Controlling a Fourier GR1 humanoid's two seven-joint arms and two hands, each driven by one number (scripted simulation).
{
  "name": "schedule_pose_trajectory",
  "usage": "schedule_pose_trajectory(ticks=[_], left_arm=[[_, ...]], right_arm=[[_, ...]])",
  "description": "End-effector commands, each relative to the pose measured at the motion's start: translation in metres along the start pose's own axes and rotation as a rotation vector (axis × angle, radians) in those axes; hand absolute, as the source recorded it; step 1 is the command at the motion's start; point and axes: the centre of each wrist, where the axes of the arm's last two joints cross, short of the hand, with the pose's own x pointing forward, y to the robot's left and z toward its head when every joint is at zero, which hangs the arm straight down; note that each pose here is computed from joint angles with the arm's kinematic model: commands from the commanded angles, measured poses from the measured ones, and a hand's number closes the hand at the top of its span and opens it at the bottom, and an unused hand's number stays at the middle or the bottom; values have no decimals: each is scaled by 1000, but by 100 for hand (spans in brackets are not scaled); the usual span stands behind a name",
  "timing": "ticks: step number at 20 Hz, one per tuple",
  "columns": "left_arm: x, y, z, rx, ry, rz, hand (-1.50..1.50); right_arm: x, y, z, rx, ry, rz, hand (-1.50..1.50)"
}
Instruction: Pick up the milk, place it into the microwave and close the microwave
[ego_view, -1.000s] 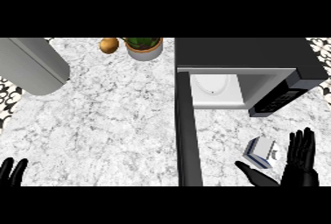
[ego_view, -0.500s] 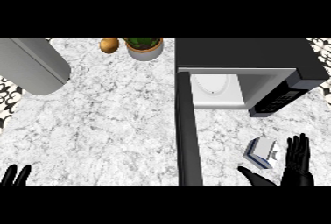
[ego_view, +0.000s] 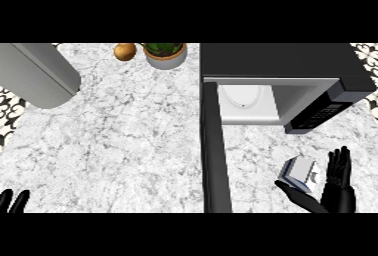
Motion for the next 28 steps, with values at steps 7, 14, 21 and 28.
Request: schedule_pose_trajectory(ticks=[7, 14, 21, 28], left_arm=[[-18, -5, 3, -2, 16, -3, -150], [-22, -1, -6, 2, -4, -3, -150], [-8, 15, -1, -6, 18, 6, -150], [-4, 13, 2, 7, 9, 22, -150]], right_arm=[[-41, -22, -7, -129, 67, 165, -150], [-59, -49, 0, -47, 71, 19, -150], [-68, -28, 19, 250, 48, -273, -150], [-56, -7, -12, 32, -131, -6, 150]])
